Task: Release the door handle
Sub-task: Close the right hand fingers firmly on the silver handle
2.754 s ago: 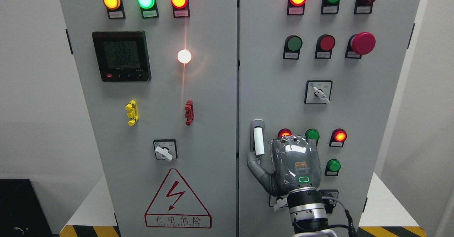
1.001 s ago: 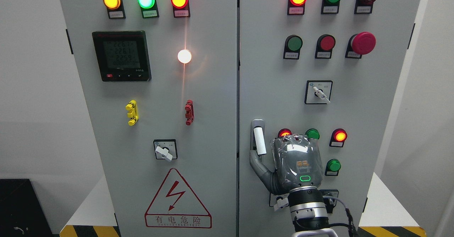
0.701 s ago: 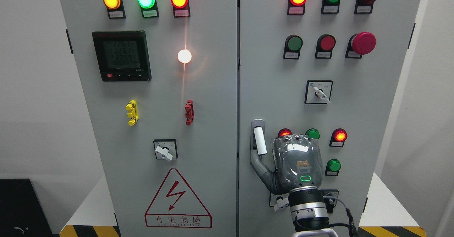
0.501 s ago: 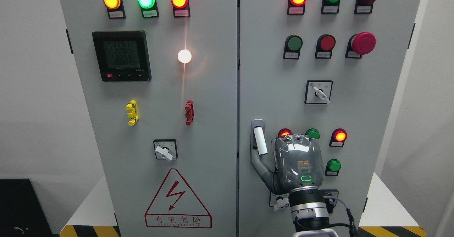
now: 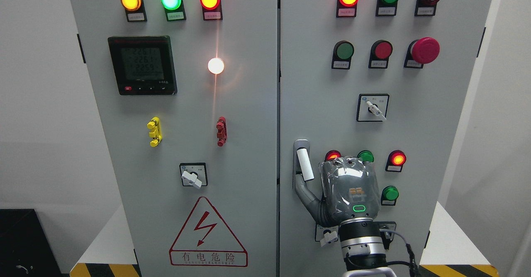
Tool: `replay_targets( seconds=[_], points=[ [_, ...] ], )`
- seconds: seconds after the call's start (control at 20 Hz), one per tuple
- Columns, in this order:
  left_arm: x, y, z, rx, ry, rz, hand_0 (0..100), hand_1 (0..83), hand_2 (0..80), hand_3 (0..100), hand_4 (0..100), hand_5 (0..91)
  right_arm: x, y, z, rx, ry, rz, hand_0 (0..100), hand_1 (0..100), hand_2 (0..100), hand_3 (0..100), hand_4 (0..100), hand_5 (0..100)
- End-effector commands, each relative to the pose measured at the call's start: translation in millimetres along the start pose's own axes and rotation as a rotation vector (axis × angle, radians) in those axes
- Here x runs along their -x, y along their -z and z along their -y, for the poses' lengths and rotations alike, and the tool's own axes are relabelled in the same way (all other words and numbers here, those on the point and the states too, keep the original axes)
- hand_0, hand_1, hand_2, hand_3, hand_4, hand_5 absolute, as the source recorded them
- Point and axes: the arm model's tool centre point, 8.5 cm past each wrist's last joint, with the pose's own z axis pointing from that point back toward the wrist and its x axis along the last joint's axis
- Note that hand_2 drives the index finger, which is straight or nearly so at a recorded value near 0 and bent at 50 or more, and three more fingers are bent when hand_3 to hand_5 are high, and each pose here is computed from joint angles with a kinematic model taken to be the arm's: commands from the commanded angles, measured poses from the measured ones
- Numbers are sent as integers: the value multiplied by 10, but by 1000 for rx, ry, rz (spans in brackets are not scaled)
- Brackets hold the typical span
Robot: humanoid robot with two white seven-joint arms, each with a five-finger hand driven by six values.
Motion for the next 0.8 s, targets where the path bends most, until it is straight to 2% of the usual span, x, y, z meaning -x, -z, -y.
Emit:
replay_targets(
  seconds=[0.0,0.75],
  points=[
    [128,-11,0,0,-3,-20,120,556,0,0,0,0,5,1,7,3,2,-4,499,242,1000,1000,1000,1000],
    [128,-11,0,0,-3,-20,120,556,0,0,0,0,9,5,36,11,2,-4,518,262,1000,1000,1000,1000]
  ],
)
